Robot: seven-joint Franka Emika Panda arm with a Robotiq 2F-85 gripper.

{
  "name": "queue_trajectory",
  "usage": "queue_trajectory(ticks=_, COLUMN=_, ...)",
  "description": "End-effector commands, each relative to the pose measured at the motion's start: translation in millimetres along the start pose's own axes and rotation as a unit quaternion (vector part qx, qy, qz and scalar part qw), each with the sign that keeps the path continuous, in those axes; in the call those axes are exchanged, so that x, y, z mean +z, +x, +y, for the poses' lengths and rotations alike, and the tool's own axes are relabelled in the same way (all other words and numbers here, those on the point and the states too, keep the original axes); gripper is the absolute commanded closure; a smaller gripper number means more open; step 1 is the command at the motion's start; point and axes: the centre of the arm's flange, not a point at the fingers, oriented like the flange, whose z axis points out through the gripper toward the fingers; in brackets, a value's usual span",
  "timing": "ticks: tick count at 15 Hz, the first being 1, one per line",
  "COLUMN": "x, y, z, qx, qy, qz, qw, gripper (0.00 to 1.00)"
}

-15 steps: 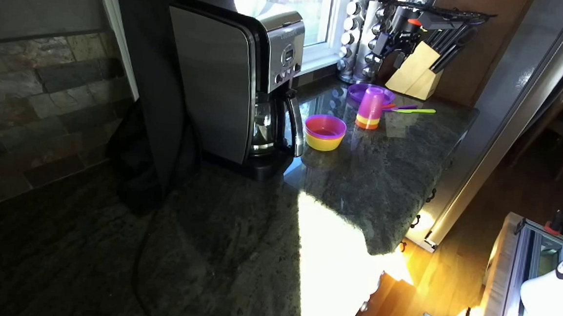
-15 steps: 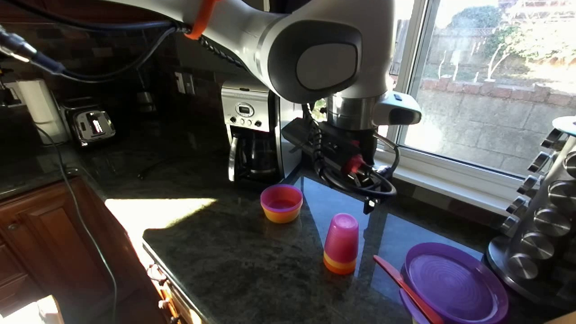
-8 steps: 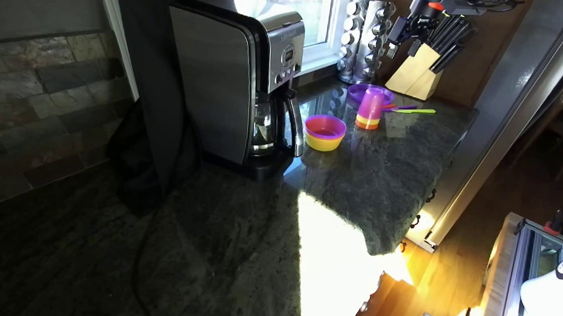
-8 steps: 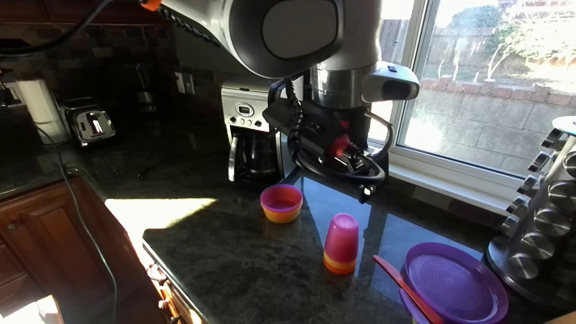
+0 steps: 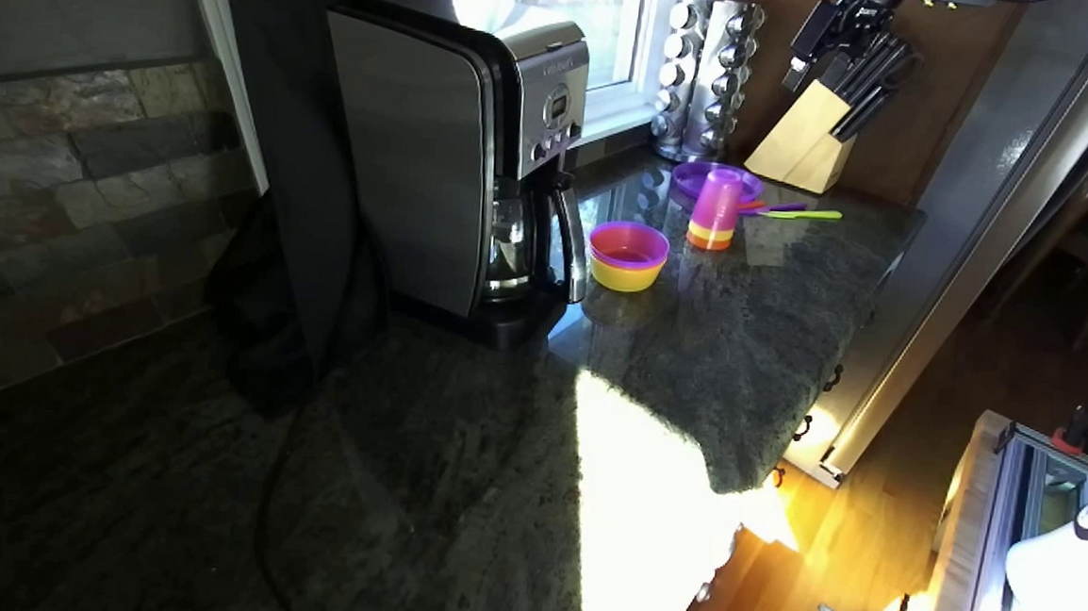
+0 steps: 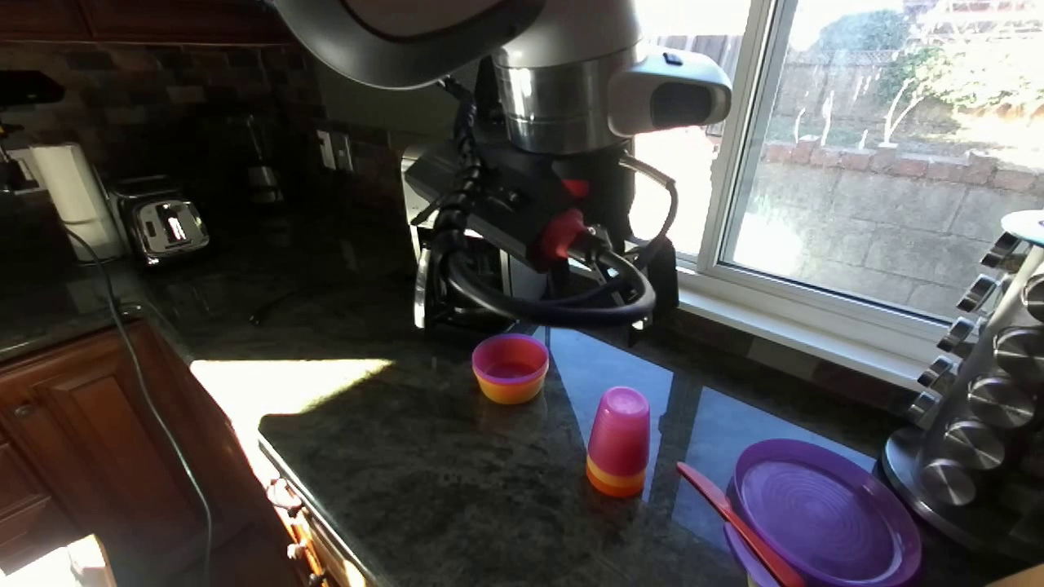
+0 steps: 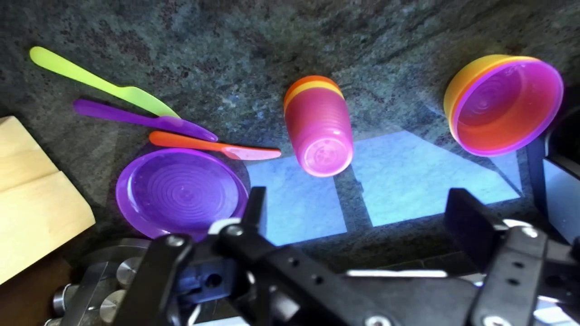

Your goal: Stack the cups

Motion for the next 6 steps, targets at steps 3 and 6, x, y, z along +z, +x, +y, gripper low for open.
queue_trajectory(ticks=3, x=-11.5, y=-15.0, z=-1.2, qx=-0.011, qy=0.007, qz=0.01, qw=0.9999, gripper=0.0)
queue_trajectory(ticks=6, x=-15.4, y=-22.0, z=-2.2, qx=-0.013, qy=0.01, qz=0.013, qw=0.9998, gripper=0.0)
